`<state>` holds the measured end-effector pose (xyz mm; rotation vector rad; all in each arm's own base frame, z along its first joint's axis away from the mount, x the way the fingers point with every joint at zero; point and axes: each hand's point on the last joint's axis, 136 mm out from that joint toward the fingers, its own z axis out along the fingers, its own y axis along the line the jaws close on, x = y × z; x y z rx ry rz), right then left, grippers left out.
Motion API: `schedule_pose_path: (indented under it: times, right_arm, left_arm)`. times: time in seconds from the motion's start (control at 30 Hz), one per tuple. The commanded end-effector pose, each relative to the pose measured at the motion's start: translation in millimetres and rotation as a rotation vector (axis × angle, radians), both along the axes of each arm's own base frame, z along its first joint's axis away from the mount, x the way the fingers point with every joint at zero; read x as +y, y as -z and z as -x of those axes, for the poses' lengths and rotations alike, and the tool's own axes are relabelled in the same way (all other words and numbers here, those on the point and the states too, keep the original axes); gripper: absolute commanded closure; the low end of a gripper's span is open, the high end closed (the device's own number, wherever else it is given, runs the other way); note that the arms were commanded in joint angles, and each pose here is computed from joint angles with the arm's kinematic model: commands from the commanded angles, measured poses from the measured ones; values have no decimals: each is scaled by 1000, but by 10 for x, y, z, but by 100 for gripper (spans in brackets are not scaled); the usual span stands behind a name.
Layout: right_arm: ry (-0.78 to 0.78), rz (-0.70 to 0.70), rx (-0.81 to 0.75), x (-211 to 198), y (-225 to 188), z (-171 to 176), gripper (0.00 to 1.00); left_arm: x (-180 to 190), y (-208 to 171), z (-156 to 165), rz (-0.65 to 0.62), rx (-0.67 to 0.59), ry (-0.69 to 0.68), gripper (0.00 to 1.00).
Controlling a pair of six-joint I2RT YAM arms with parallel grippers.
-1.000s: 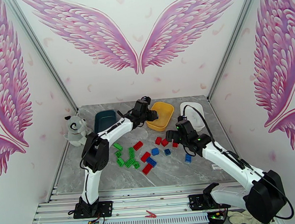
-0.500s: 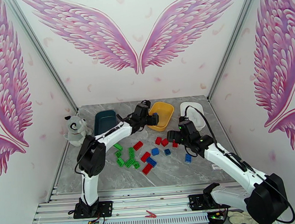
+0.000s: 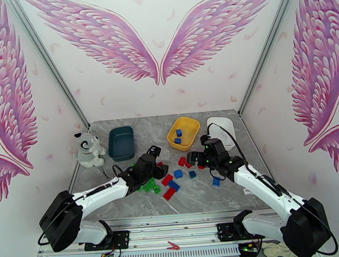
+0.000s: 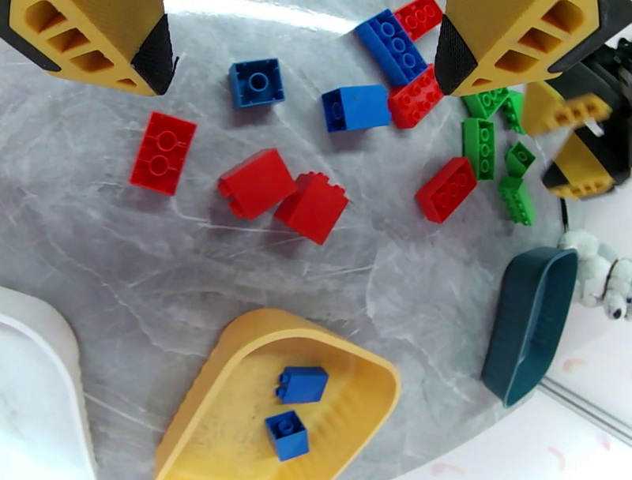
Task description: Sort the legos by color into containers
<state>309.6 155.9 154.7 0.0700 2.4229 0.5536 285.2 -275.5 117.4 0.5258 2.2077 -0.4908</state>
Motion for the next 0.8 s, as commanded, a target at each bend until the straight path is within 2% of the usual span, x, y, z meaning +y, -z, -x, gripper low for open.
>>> schedule_pose_path:
  times: [0.0, 0.13, 0.37, 0.6, 0.77]
  right_arm:
    - [-27, -48, 44, 108, 119, 3, 6]
    - [-23, -40, 55, 100, 149, -5, 6]
    - [33, -41, 32, -53, 80, 3, 0]
    - [59, -93, 45, -158, 77, 0, 1]
    - [70, -125, 53, -205, 80, -8, 1]
  left_arm:
    - [-190, -164, 153, 46, -88, 116, 25]
    - [-341, -12, 200, 22, -90, 180, 22]
    - [-641, 301, 32, -83, -66, 247, 25]
    - [-883, 464, -44, -131, -57, 317, 24]
    - [-1035, 645, -34, -153, -7, 385, 25]
